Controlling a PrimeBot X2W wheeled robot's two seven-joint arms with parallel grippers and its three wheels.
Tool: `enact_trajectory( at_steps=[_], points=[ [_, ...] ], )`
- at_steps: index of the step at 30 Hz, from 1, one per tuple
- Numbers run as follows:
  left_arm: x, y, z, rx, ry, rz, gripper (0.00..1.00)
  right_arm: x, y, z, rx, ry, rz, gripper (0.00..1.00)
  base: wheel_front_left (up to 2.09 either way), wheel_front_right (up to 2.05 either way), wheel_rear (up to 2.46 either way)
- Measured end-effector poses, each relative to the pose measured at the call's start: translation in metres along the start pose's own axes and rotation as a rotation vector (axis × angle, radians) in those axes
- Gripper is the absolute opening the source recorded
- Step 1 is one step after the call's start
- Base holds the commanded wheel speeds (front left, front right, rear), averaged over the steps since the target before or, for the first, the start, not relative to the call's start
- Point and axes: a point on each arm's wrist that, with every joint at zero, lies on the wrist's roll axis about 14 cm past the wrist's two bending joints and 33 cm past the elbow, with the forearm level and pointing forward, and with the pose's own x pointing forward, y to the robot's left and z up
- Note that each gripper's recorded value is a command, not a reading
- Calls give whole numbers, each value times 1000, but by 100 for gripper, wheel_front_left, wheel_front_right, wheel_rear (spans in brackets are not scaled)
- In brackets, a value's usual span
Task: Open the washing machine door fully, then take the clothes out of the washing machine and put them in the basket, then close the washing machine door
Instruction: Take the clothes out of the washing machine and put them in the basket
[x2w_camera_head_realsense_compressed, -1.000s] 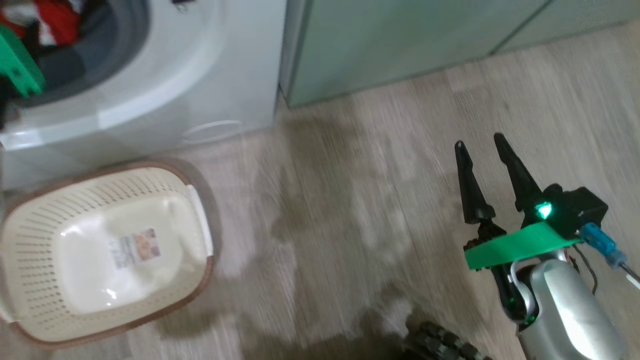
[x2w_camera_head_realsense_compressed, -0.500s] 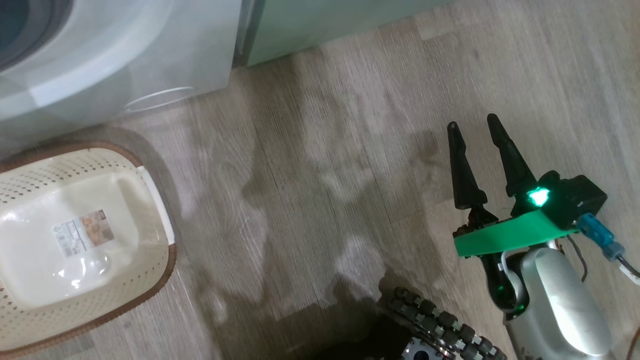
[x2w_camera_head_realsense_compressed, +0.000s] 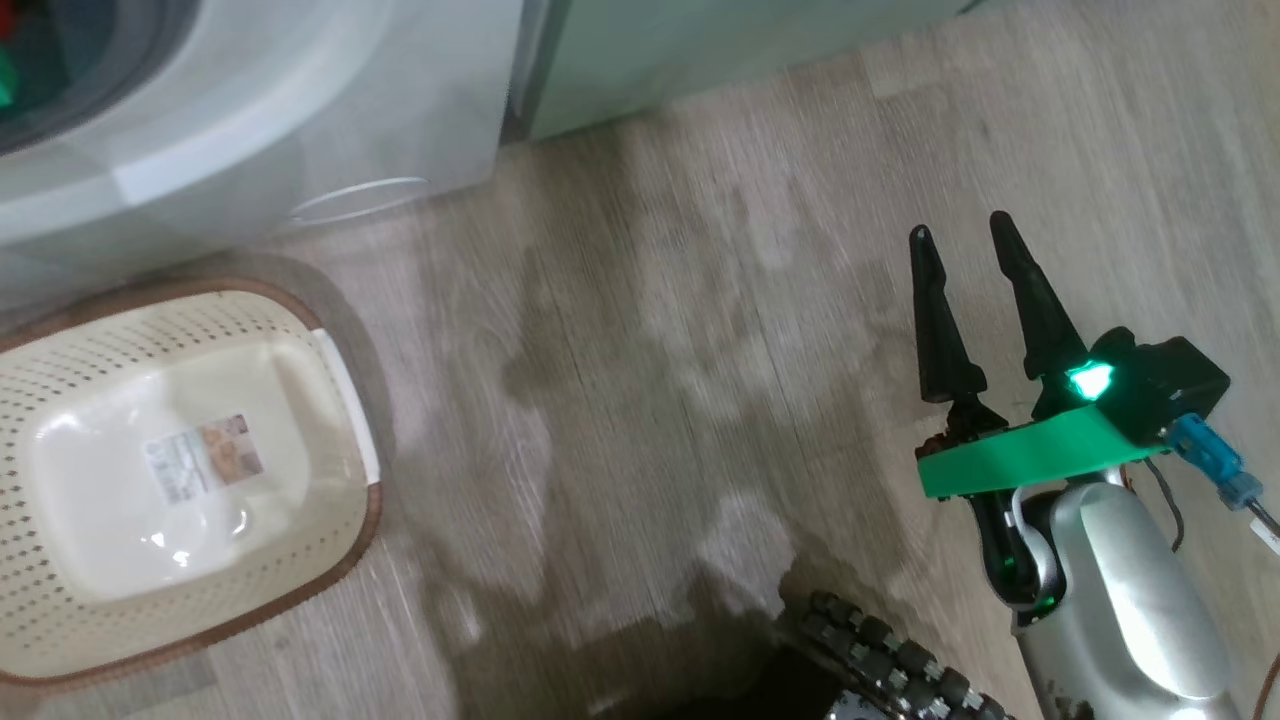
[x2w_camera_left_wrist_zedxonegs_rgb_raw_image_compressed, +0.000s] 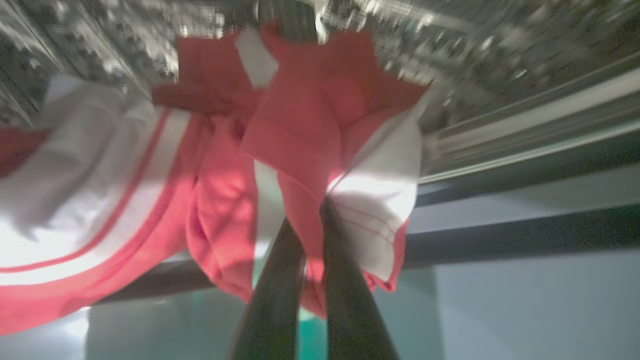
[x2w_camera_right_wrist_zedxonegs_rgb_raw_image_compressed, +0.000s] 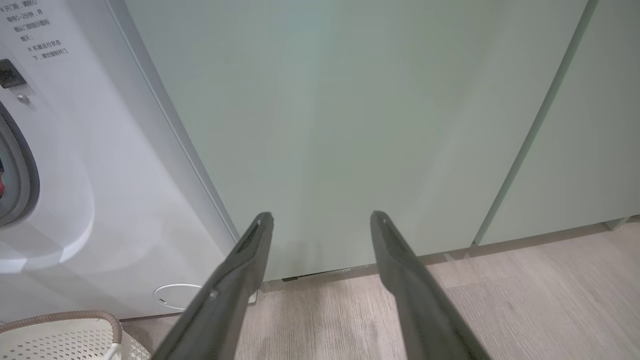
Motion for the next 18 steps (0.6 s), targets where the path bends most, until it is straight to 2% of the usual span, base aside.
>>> enact_trajectory(
  at_steps=[7, 12, 18],
  points=[
    [-31, -14, 26, -29, -218, -28, 0, -4, 7, 17, 10, -45, 22, 100, 0, 0, 0],
    [-72, -25, 32, 24, -357, -36, 0, -24, 9, 27, 12, -64, 36, 100, 0, 0, 0],
    [-121, -39, 40, 34, -501, -59, 0, -45, 15, 37, 30, -93, 59, 100, 0, 0, 0]
  ],
)
